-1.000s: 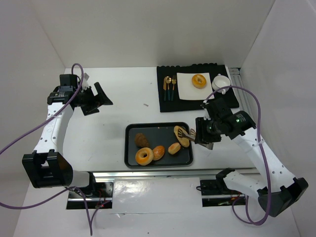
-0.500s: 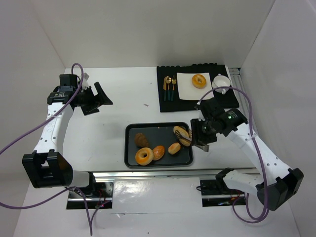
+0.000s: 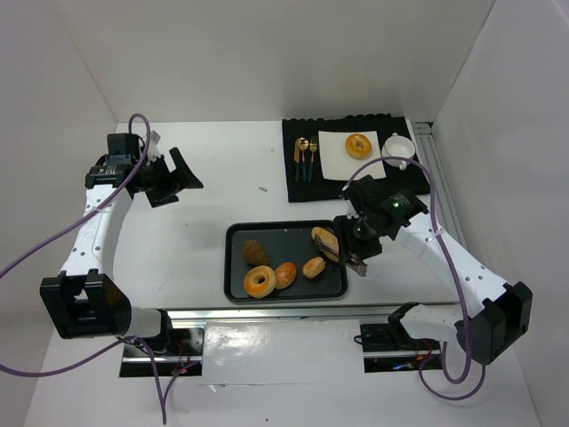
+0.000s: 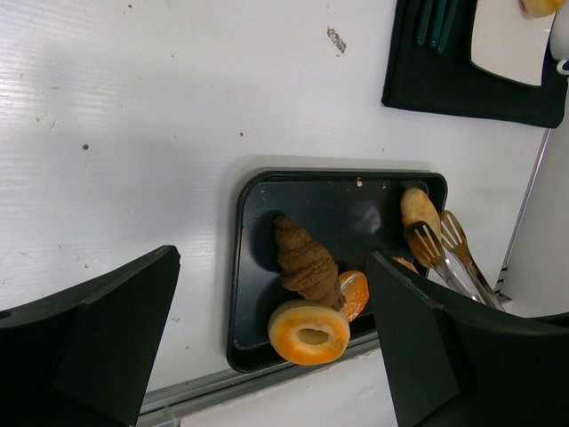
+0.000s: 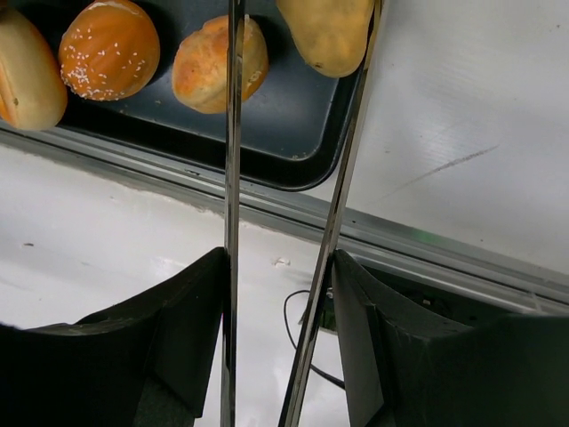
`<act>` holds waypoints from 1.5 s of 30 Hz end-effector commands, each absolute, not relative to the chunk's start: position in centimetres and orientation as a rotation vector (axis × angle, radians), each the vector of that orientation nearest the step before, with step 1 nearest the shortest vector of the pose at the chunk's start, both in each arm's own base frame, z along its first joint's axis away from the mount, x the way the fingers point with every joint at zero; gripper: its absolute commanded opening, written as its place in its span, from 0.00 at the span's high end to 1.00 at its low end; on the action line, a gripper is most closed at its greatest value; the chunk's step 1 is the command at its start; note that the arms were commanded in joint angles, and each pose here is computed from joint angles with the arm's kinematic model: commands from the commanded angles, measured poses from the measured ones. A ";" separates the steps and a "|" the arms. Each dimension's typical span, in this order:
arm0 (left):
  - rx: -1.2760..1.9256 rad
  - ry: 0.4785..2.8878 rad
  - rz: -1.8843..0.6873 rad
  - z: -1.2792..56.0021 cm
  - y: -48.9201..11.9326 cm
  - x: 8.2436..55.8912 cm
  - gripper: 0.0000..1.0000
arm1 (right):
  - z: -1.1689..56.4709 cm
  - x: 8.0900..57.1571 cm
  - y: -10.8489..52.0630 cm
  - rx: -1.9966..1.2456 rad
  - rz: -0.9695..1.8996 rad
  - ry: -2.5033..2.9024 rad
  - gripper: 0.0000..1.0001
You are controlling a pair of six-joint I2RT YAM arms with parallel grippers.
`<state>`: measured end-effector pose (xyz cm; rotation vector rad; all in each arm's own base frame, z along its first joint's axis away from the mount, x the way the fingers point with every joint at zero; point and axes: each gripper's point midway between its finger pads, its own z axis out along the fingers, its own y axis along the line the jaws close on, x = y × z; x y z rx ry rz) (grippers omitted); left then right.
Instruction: Place the bread
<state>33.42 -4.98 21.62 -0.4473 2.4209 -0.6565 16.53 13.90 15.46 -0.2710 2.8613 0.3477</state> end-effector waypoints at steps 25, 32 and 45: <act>-0.435 2.364 -0.667 22.9 -4.8 34.6 0.00 | 28.2 34.2 14.4 -0.042 0.177 2.221 0.60; -0.432 2.372 -0.685 22.7 -5.0 34.7 0.00 | 26.1 45.9 13.2 0.115 0.079 2.107 0.60; -0.446 2.401 -0.659 21.8 -4.7 34.7 0.00 | 20.7 51.3 11.9 0.183 0.035 2.140 0.47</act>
